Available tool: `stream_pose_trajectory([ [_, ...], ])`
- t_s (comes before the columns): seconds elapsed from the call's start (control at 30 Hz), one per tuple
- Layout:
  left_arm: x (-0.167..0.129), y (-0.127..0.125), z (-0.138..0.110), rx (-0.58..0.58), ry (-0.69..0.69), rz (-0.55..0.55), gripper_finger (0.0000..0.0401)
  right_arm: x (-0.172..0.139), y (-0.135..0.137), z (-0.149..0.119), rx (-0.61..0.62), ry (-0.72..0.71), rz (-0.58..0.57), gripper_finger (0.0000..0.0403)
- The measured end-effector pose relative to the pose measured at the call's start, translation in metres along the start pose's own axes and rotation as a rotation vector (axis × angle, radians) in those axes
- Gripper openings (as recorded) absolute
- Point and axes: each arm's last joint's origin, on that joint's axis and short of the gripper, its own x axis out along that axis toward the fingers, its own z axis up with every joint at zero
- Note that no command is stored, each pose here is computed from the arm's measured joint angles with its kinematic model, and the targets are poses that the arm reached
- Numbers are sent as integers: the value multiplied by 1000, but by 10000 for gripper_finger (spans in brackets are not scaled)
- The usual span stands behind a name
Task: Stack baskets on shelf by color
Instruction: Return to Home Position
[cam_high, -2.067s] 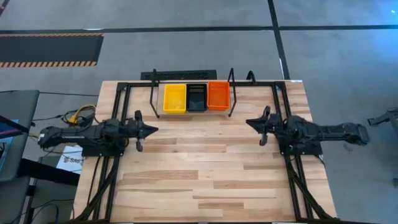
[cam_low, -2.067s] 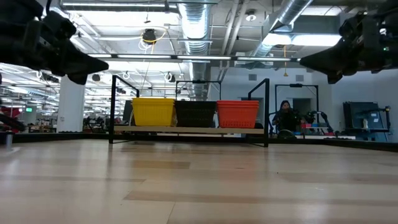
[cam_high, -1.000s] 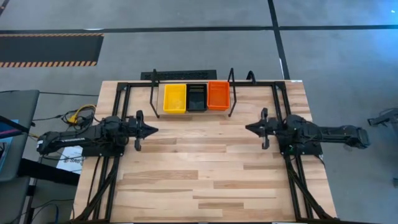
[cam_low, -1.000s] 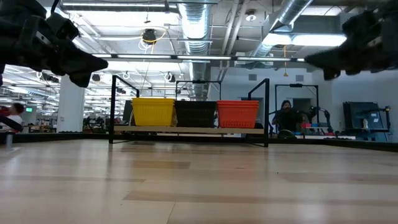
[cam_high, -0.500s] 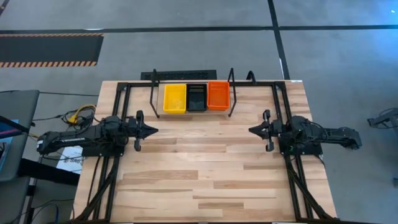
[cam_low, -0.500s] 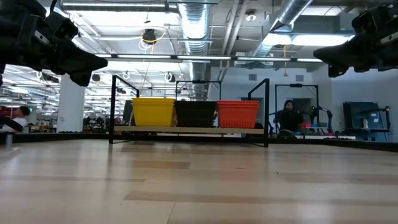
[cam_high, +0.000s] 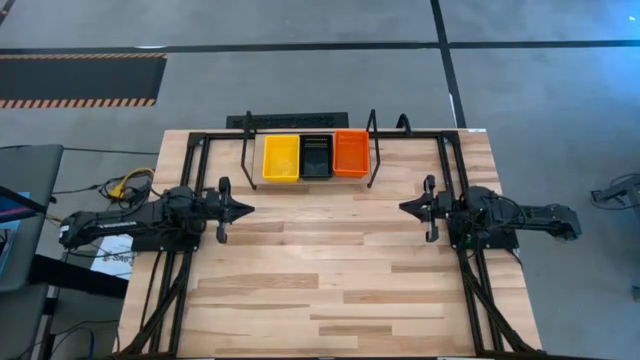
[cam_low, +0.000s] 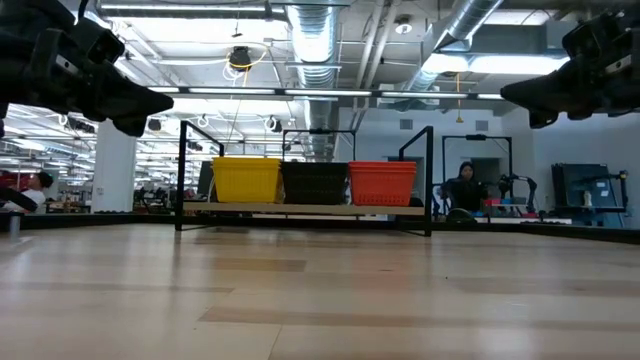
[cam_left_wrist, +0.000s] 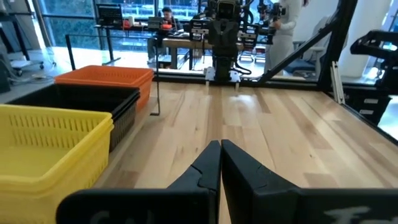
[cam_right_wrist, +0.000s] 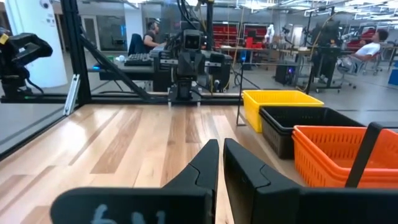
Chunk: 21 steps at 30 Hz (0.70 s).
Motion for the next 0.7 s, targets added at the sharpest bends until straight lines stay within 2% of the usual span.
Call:
stream_pose_trajectory([
  [0.23, 0, 0, 0, -66, 0, 3, 0, 0, 0, -1, 0, 6, 1, 48],
  [0.7, 0, 0, 0, -70, 0, 3, 0, 0, 0, -1, 2, 10, 2, 48],
])
